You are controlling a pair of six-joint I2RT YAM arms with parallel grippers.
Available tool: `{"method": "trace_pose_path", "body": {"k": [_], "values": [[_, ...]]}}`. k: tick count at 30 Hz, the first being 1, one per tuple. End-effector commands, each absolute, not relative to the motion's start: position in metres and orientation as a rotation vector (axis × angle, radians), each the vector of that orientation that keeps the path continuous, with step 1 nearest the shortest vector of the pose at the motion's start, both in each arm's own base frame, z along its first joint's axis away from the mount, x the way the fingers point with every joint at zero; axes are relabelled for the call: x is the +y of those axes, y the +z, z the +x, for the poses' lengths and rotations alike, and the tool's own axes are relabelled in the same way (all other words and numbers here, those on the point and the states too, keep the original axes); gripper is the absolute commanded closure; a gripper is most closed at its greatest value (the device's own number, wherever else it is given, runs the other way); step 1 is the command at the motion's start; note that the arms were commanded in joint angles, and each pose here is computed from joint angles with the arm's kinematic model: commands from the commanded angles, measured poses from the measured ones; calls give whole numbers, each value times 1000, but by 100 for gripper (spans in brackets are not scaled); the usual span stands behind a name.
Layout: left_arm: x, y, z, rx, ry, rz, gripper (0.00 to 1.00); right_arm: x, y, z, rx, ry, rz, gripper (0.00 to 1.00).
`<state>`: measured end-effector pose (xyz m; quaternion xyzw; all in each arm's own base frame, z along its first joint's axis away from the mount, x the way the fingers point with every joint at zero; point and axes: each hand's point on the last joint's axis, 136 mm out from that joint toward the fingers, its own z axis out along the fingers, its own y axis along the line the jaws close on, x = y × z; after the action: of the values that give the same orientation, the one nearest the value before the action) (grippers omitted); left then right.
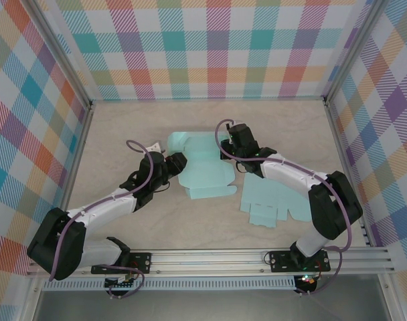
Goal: Fold the paper box
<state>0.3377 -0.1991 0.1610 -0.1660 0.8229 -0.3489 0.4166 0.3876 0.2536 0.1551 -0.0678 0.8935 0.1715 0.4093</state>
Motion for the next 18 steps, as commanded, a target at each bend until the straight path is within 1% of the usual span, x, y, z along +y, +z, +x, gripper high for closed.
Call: {"method": "trace_pose_path", "body": {"k": [1,9,12,18], "values": [[-209,190,346,1981,-923,-377,64,263,165,386,2216,456,-195,100],[-232,196,346,1980,-945,-261,64,268,155,383,2234,432,-223,100],[-229,191,346,1994,-910,-263,62,267,153,383,2239,425,-222,100],[-222,173,351,2035,-829,-304,61,270,157,380,2233,446,-227,100]]}}
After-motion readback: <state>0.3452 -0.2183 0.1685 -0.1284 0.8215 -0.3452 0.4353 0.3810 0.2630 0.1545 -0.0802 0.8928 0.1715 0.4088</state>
